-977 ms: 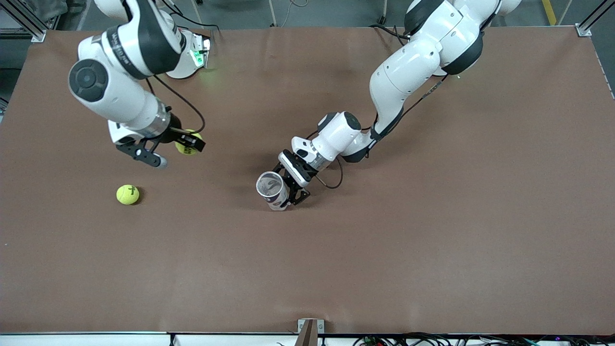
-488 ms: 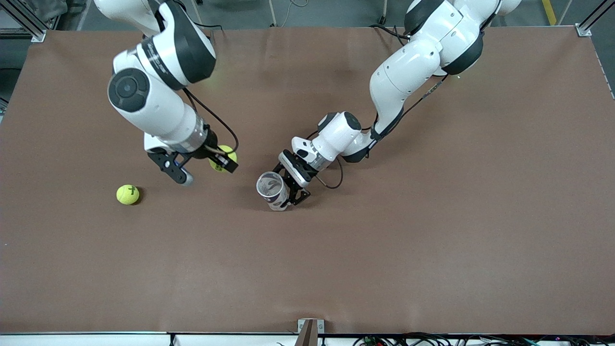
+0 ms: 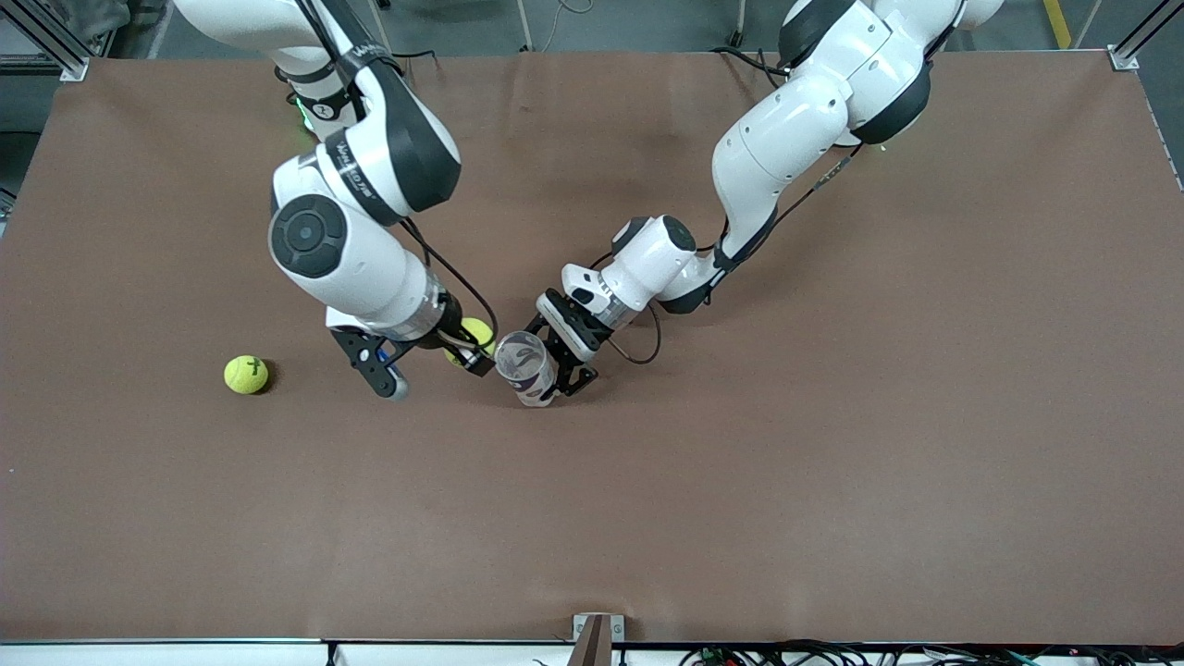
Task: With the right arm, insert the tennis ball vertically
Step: 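Lift the ball with the right gripper and move it over the tube opening, then open the right gripper to drop the ball into the tube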
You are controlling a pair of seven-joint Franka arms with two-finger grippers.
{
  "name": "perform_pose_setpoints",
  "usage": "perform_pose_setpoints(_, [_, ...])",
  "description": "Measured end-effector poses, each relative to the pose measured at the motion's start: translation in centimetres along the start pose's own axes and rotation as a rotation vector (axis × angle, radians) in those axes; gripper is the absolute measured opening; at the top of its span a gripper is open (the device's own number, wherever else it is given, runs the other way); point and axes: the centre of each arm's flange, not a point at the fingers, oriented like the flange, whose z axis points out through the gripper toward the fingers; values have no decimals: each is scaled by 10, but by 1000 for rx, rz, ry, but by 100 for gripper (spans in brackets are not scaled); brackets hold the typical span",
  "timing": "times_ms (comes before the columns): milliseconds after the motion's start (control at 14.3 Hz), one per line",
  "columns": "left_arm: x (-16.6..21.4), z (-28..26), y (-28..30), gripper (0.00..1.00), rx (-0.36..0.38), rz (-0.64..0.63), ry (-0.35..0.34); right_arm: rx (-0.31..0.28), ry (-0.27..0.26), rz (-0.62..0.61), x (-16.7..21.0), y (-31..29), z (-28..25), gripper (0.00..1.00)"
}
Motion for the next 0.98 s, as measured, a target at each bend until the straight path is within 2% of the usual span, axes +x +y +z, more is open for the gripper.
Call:
perform_pose_setpoints(488, [0,0,-1,76,1,0,0,11,5,48,-11,-18,24,66])
perform_pose_setpoints(977, [-2,0,-1,76,1,0,-3,-30,0,24,-43,-26,64,66])
